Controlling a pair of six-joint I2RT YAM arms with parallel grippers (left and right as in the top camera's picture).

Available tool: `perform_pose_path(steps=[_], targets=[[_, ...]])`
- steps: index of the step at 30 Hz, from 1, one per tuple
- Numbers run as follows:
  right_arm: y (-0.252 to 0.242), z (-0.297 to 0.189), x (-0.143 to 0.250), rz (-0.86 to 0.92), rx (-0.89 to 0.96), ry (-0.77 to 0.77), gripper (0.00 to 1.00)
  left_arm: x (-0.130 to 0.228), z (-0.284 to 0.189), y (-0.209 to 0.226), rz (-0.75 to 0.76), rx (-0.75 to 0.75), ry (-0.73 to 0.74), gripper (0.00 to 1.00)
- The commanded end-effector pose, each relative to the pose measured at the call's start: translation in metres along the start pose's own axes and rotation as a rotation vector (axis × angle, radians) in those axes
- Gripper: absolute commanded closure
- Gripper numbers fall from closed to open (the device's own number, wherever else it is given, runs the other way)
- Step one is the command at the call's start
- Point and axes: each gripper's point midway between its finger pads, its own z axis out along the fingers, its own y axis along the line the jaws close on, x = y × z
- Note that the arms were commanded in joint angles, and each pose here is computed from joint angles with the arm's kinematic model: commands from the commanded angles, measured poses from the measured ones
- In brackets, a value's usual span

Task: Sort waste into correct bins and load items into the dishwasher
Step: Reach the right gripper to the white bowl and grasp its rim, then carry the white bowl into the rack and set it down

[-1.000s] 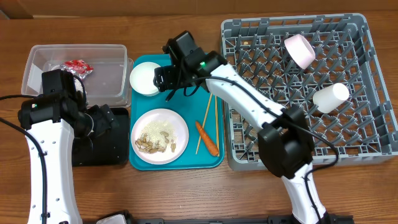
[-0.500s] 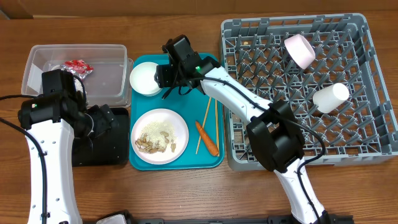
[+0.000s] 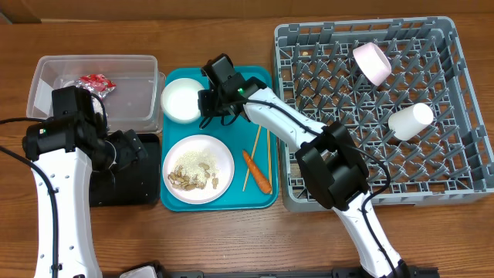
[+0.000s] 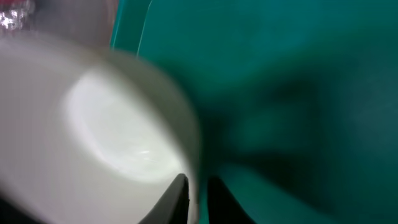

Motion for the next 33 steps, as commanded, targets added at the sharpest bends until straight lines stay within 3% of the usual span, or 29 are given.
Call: perform_pose_path(steps=[1,8,13,16,19,22,25,33], targets=[[-0.009,-0.002,-0.004,0.008,0.03,-0.012,0.96,0.001,0.001,0.0,0.005,0.003,0.002,0.11],[-0.055,-0.082,-0.06,0.046,0.244,-0.159,0.96,0.001,0.001,0.0,0.005,0.003,0.002,0.11],[-0.095,-0.178,-0.095,0.025,0.439,-0.286,0.96,0.0,0.001,-0.001,0.006,0.004,-0.001,0.11],[-0.135,-0.264,-0.108,0.011,0.648,-0.365,0.96,-0.001,0.001,-0.001,0.006,0.006,-0.005,0.12],[-0.19,-0.349,-0.096,0.05,0.991,-0.393,0.96,-0.003,0.001,-0.002,0.007,0.008,-0.013,0.12],[-0.228,-0.396,-0.076,0.157,1.257,-0.402,0.96,-0.004,0.001,-0.002,0.007,0.011,-0.019,0.12],[-0.267,-0.455,-0.026,0.432,1.613,-0.554,0.96,-0.005,0.001,-0.003,0.007,0.012,-0.022,0.11],[-0.315,-0.44,0.032,0.531,1.733,-0.438,0.96,-0.005,0.001,-0.003,0.026,0.011,-0.021,0.11]])
